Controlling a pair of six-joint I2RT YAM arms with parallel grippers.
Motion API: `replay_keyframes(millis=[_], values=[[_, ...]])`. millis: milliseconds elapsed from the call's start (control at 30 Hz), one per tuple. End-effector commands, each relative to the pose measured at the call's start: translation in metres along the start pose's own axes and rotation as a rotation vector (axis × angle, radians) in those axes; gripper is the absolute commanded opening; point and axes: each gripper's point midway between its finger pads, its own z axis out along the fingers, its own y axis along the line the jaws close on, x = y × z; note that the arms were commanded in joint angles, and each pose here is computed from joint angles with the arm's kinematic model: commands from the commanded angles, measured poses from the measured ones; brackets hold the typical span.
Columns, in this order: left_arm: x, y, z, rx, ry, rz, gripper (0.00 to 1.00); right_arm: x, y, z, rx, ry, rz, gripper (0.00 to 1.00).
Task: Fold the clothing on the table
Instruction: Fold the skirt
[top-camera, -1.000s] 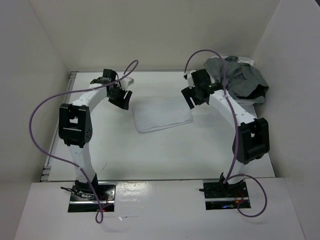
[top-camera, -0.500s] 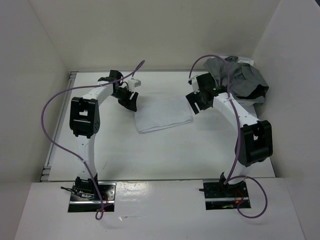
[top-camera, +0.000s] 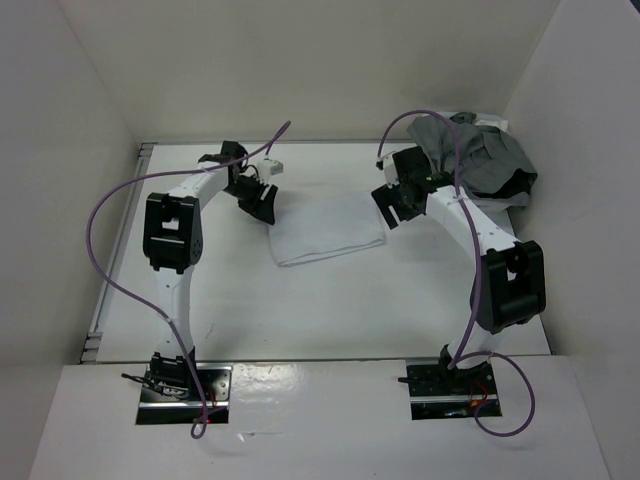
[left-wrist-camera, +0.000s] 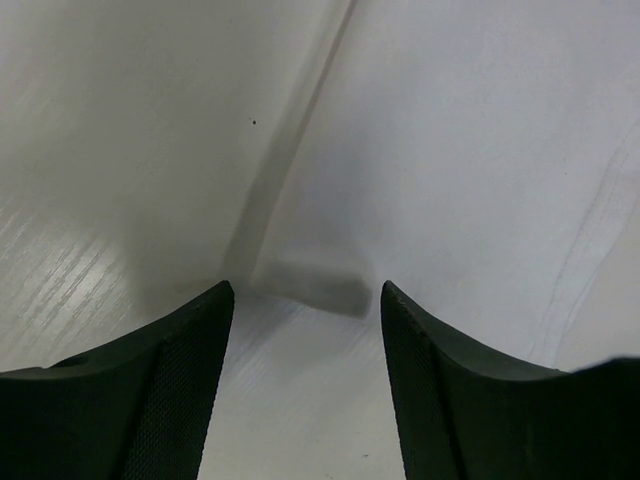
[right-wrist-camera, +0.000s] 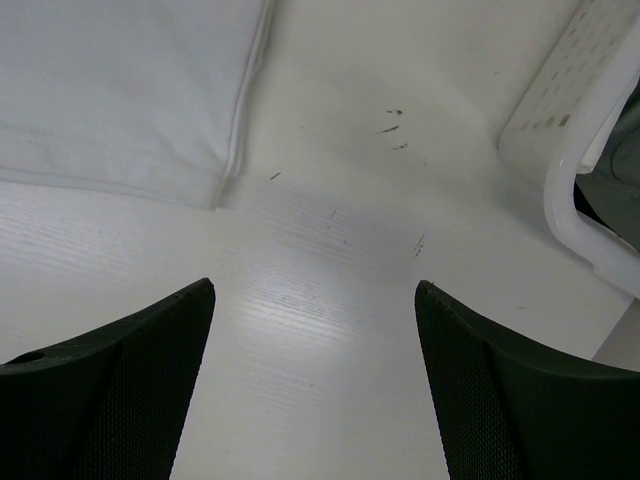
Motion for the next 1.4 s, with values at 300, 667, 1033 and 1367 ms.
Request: replay_keyframes(millis=[300,667,1033,1367], values=[[0.003,-0.028,0.032,0.094,0.045,0.048,0.12,0.005,0.004,-0.01,-0.027,-0.018,0.01,0.85],[0.019,-0.016,0.016,-0.014,0.047,-0.093,0.0,0.024,0.018,0.023,-0.222,0.02,0.184,0.85],[0.028,-0.018,0.005,-0.043,0.021,-0.159,0.0,0.015,0.038,0.064,-0.397,0.035,0.223,0.8],[0.034,-0.018,0.0,-0.058,0.018,-0.173,0.0,0.008,0.047,0.082,-0.453,0.028,0.227,0.76]])
